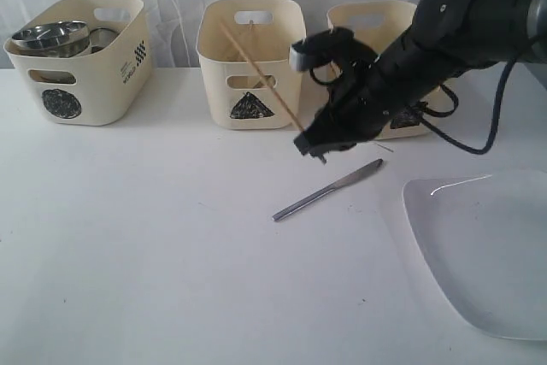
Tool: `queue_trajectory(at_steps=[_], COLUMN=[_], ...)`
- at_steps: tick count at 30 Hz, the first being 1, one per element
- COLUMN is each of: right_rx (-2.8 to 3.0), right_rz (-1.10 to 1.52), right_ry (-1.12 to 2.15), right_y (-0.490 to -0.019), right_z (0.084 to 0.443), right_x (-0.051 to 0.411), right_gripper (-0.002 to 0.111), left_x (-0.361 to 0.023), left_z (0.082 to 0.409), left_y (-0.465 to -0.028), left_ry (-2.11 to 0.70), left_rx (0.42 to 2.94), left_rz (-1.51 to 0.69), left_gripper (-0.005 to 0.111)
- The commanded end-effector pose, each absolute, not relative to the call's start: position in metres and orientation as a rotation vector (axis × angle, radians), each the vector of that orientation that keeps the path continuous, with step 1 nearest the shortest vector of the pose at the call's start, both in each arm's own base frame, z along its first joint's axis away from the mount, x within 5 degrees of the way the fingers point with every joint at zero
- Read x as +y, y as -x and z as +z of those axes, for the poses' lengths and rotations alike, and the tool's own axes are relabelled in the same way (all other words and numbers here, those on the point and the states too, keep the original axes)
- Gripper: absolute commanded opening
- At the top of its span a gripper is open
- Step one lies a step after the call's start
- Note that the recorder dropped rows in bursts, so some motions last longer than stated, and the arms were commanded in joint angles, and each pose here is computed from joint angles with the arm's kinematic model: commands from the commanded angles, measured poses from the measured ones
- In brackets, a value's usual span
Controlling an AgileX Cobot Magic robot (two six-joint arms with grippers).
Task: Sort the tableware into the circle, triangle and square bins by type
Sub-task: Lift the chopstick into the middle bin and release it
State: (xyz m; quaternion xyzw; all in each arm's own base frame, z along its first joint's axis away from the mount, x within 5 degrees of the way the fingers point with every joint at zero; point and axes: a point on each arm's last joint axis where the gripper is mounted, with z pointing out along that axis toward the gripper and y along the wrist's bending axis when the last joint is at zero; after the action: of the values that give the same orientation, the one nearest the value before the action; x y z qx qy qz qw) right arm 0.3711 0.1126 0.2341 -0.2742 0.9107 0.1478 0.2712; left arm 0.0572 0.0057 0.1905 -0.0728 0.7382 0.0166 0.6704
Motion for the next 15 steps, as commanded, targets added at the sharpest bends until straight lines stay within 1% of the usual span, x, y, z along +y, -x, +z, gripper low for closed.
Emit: queue_trajectory(at_steps=[1,5,15], right_rx=[2.273,2.152,2.046], right_rz=[0.369,0.334,0.329], right_ry=[0.433,0.26,0.259], right_y=[-0.389,-0.403,-0.441], right_z=[0.253,0.263,0.283], right_x=[0.109,0.104,0.112], right_gripper=[0.0,0.0,0.0], left_x=[0.006,0.006,0.006], left_z=[0.19,0.19,0.19], left_y=[-0.057,-0.057,-0.057], left_ry=[0.173,0.173,0.173], left_rx=[1.657,1.657,1.657], left_rz=[0.031,0.031,0.031], left_gripper=[0.0,0.0,0.0])
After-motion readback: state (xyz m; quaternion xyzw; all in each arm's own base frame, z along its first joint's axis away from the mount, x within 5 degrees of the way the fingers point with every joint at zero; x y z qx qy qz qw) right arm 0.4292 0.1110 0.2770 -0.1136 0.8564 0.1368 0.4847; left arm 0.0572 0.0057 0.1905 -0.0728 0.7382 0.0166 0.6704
